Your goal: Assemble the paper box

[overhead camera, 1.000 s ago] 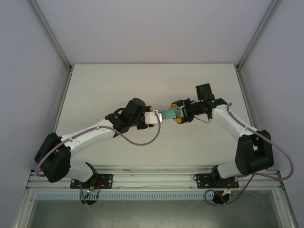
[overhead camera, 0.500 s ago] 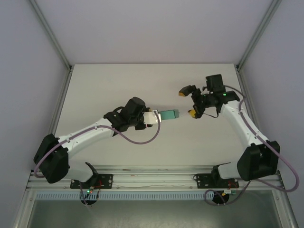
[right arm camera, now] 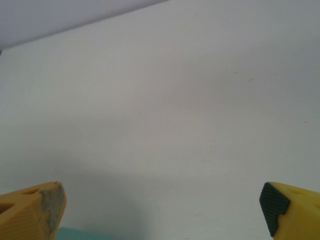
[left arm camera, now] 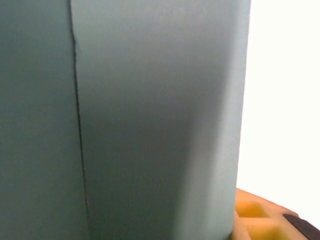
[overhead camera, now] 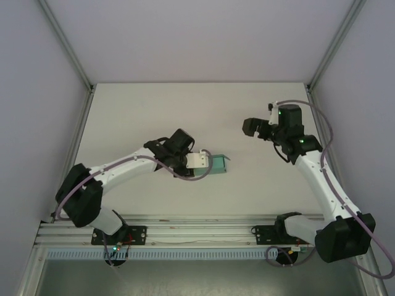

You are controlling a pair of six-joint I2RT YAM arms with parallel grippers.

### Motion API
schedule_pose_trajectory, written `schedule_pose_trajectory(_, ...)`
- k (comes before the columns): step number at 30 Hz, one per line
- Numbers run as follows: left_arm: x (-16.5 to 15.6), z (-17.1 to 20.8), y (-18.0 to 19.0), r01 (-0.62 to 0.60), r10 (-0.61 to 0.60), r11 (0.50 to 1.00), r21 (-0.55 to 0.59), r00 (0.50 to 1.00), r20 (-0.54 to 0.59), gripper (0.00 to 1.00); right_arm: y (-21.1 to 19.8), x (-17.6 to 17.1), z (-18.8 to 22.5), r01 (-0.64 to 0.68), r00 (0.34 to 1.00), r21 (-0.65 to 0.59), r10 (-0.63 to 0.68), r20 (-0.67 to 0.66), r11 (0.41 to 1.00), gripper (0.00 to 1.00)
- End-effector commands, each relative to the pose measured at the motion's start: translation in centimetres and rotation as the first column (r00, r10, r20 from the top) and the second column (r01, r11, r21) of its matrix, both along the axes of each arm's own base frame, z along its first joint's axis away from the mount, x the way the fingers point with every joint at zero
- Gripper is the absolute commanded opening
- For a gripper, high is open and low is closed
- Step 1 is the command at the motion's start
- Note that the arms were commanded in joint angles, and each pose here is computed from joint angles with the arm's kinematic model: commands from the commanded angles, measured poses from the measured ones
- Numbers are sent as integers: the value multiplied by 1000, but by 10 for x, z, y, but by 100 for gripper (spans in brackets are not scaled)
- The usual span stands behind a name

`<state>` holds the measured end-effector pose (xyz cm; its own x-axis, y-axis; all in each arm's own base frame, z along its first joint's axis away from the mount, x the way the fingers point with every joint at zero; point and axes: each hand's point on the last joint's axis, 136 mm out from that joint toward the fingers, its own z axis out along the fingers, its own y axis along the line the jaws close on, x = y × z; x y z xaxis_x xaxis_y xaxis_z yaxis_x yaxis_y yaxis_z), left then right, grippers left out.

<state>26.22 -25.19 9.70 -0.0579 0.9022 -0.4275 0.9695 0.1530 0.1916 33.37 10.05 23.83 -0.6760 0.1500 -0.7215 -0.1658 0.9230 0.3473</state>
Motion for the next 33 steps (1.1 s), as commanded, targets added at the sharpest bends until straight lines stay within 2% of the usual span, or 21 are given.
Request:
schedule_pose_trajectory(1, -3, -5, 0, -36, 37, 999, 8, 993, -112, 40, 24, -15, 16, -222, 966, -42, 225, 125, 974, 100)
schedule_pose_trajectory(5, 3, -14, -2, -57, 58, 998, 11, 984, -166, 40, 40, -34, -3, -345, 932, -71, 350, 89, 936, 98)
schedule_pose_trajectory(14, 3, -24, -6, -30, 42, 998, 51, 967, -252, 41, 70, -59, -64, -545, 838, -210, 531, -124, 812, 83)
schedule_pose_trajectory(20, 7, -19, -12, -9, 22, 999, 49, 962, -272, 41, 82, -51, -80, -592, 805, -260, 568, -170, 763, 75)
schedule_pose_trajectory(21, 7, -19, -12, -9, 24, 999, 54, 961, -275, 41, 84, -48, -81, -597, 802, -267, 572, -173, 756, 73)
schedule_pose_trajectory(24, 7, -20, -12, -7, 27, 998, 70, 956, -291, 41, 83, -37, -81, -579, 814, -306, 554, -172, 756, 58)
schedule_pose_trajectory(28, 10, -20, -11, -12, 38, 996, 88, 954, -297, 42, 85, -32, -77, -583, 809, -326, 567, -155, 744, 54)
schedule_pose_trajectory(33, 14, -17, -11, -21, 51, 994, 106, 955, -292, 42, 87, -30, -78, -594, 802, -317, 573, -169, 739, 41)
